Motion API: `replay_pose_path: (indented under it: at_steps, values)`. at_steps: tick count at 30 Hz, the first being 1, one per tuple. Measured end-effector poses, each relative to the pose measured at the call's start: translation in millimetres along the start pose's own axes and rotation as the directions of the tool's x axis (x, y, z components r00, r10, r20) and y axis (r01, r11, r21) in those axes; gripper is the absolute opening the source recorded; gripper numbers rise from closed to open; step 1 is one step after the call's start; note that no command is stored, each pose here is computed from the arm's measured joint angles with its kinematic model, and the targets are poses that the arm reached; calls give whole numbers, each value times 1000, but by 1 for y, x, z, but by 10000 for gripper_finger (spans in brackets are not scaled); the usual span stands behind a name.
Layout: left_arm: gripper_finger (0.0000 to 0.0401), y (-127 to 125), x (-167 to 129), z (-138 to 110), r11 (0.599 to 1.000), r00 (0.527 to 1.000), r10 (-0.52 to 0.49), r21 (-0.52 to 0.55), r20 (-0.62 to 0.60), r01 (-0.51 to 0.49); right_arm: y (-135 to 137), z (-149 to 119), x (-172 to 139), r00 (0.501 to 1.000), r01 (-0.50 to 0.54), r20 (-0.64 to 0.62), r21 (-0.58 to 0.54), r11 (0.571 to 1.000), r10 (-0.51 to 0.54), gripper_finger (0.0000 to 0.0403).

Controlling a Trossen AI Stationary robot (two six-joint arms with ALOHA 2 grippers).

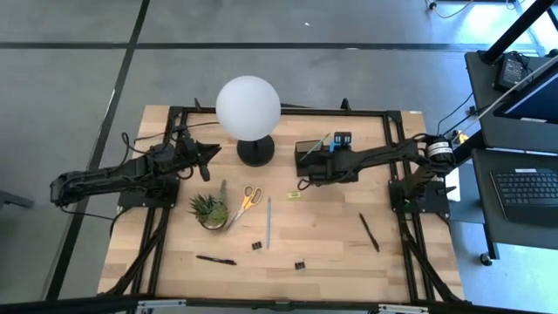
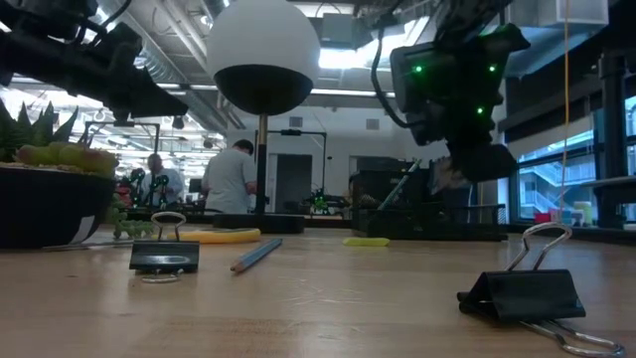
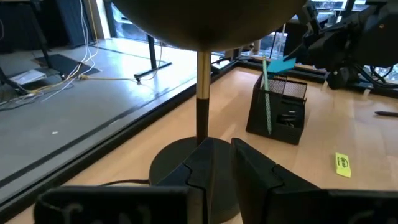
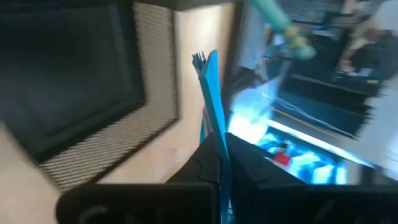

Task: Pick and place office supplies into organizer
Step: Put the blue sticky note into the desk organizer

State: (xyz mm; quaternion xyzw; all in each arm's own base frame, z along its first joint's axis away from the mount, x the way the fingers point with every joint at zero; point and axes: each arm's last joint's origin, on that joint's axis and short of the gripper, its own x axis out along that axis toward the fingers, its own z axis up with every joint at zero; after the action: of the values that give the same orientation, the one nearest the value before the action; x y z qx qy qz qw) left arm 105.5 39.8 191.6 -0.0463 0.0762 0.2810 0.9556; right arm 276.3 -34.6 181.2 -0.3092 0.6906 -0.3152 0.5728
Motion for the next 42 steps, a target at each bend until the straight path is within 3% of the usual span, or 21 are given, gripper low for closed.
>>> replay_pose_path:
  at_steps: [4, 9, 19, 28, 42]
  values:
    - [47, 0, 0, 0, 1000, 1000, 0, 0, -1, 0, 0, 1, 3, 997, -79, -8, -15, 997, 79, 14]
    - [47, 0, 0, -1, 1000, 1000, 1, 3, -10, -1, -4, 2, 0, 996, -83, 33, -33, 996, 84, 14]
    - [47, 0, 0, -2, 1000, 1000, -2, -8, -15, 2, -42, -31, -28, 979, -96, 189, 135, 986, 70, 14]
    - [47, 0, 0, -2, 1000, 1000, -3, -11, -15, 3, -18, -46, -10, 951, -115, 303, 157, 981, 63, 14]
    - [47, 0, 0, -1, 1000, 1000, 2, -5, -6, -2, 1, -45, 3, 930, -187, 348, 180, 966, 116, 14]
